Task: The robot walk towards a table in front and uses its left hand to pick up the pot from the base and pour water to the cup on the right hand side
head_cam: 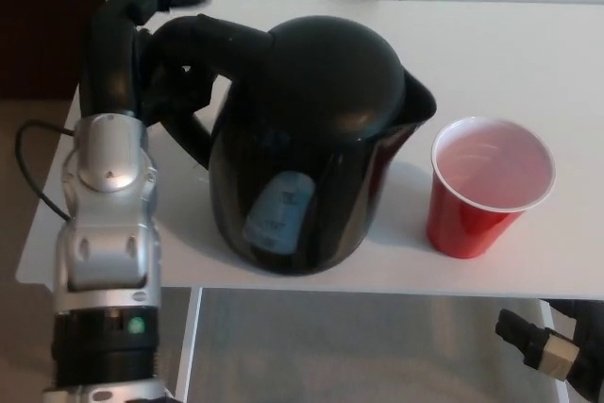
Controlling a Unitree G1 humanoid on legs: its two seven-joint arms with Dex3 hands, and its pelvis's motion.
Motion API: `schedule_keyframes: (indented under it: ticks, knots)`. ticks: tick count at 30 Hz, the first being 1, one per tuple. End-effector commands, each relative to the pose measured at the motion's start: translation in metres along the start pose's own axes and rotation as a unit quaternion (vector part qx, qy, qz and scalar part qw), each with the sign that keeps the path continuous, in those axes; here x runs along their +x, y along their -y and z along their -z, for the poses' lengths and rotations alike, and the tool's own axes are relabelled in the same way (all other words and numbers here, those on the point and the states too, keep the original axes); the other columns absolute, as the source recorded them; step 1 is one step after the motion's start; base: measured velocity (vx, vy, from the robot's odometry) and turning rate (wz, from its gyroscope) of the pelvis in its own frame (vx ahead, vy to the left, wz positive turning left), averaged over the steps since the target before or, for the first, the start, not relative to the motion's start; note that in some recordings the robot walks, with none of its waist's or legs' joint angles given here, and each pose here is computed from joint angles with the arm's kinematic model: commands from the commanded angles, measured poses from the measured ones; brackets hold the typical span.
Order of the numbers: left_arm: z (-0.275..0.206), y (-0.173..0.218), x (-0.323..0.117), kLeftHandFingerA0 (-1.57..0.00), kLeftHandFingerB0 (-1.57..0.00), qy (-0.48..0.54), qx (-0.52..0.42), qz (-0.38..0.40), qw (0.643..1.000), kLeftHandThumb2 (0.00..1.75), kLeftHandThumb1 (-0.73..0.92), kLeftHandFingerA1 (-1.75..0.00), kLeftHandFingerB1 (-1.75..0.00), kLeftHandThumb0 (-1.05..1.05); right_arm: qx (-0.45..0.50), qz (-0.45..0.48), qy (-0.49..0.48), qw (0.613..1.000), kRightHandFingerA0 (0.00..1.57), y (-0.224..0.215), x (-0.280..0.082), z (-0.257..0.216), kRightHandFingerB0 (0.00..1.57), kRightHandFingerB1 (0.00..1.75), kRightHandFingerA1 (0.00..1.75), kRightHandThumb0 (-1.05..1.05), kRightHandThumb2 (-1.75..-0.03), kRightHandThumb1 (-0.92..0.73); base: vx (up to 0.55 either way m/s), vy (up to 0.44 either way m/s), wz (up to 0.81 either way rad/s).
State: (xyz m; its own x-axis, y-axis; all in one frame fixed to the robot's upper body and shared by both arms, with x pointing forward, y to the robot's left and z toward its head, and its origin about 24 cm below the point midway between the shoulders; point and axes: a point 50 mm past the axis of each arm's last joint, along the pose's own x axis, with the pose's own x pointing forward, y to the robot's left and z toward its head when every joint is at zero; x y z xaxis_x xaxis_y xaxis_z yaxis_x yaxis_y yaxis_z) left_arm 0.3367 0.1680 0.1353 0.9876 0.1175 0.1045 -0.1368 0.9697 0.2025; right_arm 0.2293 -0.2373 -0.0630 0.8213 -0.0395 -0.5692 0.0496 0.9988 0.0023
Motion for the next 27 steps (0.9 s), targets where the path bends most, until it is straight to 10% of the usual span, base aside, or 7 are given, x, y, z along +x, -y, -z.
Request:
schedule_keyframes:
  ticks: [1, 5, 6, 7, 27]
  knots:
    - [-0.012, -0.01, 0.007, 0.0, 0.0, 0.002, 0.003, 0.081, 0.997, 0.68, 0.42, 0.0, 0.0, -0.6, -0.008, 0.008, 0.005, 1.0, 0.51, 0.006, 0.0, -0.004, 0.27, 0.34, 0.46, -0.32, -0.57, -0.58, 0.0, 0.0, 0.0]
    - [-0.019, -0.014, 0.014, 0.0, 0.0, 0.006, 0.018, 0.084, 0.996, 0.73, 0.4, -0.04, -0.03, -0.62, -0.004, 0.008, 0.01, 1.0, 0.52, 0.007, 0.002, -0.008, 0.26, 0.34, 0.47, -0.31, -0.57, -0.59, 0.0, 0.0, 0.0]
    - [-0.022, -0.015, 0.016, 0.0, 0.0, 0.008, 0.024, 0.083, 0.996, 0.72, 0.39, -0.05, -0.04, -0.6, -0.003, 0.008, 0.011, 1.0, 0.44, 0.006, 0.002, -0.009, 0.14, 0.49, 0.63, -0.24, -0.87, -0.41, 0.0, 0.0, 0.0]
    - [-0.023, -0.017, 0.018, 0.0, 0.0, 0.01, 0.027, 0.085, 0.996, 0.72, 0.4, -0.02, 0.0, -0.63, -0.005, 0.01, 0.012, 1.0, 0.53, 0.006, 0.003, -0.01, 0.27, 0.34, 0.47, -0.3, -0.57, -0.58, 0.0, 0.0, 0.0]
    - [-0.017, -0.028, 0.02, 0.0, 0.0, -0.016, 0.087, 0.142, 0.986, 0.65, 0.36, -0.03, 0.0, -0.55, 0.0, 0.01, 0.026, 1.0, 0.53, 0.005, 0.007, -0.021, 0.26, 0.34, 0.47, -0.3, -0.57, -0.59, 0.0, 0.0, 0.0]
